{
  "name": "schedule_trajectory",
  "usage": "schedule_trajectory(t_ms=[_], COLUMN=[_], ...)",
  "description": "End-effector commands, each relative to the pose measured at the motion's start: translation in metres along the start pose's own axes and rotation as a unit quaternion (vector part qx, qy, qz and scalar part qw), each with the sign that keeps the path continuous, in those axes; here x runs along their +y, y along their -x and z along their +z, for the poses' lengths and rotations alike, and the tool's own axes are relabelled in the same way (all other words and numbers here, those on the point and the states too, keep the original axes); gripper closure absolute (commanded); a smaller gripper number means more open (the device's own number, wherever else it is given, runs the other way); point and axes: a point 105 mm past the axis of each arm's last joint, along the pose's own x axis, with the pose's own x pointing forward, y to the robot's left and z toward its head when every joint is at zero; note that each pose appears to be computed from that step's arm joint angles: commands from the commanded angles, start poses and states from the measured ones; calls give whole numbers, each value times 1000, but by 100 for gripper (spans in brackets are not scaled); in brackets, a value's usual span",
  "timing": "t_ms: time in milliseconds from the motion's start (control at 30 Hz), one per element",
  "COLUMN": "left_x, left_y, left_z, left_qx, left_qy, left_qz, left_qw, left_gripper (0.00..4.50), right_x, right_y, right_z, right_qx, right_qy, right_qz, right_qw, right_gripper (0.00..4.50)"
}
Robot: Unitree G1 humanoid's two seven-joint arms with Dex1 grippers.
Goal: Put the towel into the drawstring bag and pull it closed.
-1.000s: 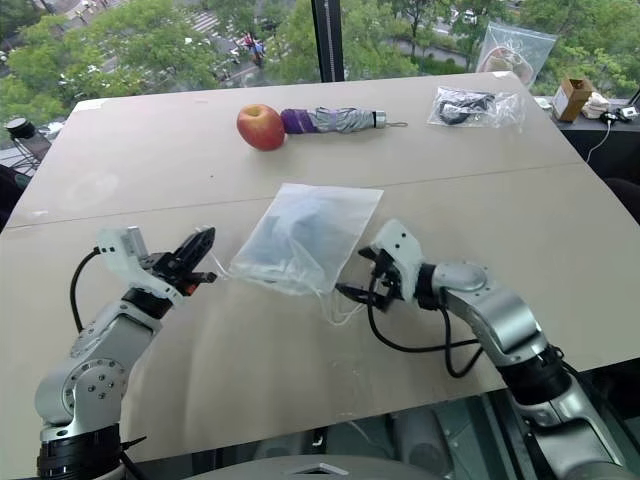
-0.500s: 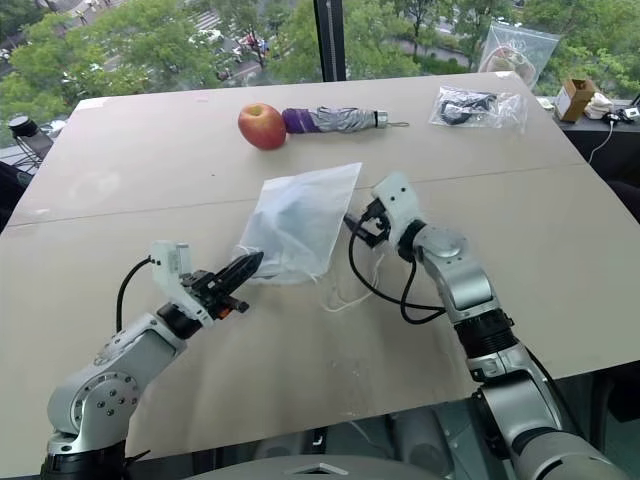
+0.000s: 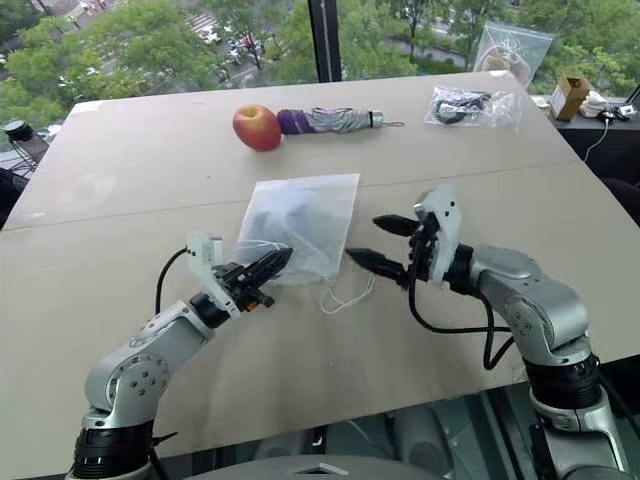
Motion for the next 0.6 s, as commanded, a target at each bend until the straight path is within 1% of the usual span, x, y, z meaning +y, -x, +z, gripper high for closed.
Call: schedule_trajectory(t_ms=[33, 67, 133, 300, 467, 567, 600], left_x=[-7, -7, -8, -8, -10, -1, 2], left_y=[-3, -3, -3, -2, -1, -2, -1], left_z=[4, 3, 3, 3, 1, 13, 23], left_qx=[-11, -11, -13, -18, -14, -43, -66], left_qy=[-8, -8, -7, -5, -9, -36, -35], left_qz=[-15, -16, -16, -13, -15, 9, 15], left_qw=[1000, 1000, 1000, 1000, 1000, 998, 997], left_gripper=[450, 450, 450, 450, 450, 450, 450], right_x=[-1, -5, -6, -7, -15, -17, -17], right_y=[-16, -19, -27, -31, -34, -37, -37], right_z=[-2, -3, -9, -16, -18, -19, -20], right_qx=[9, 10, 26, 33, 33, 29, 27], right_qy=[57, 70, 112, 155, 205, 209, 205], right_qz=[-35, -51, -59, -65, -98, -108, -108], right_qw=[998, 996, 992, 985, 973, 971, 972], right_gripper=[24, 24, 24, 24, 24, 24, 24])
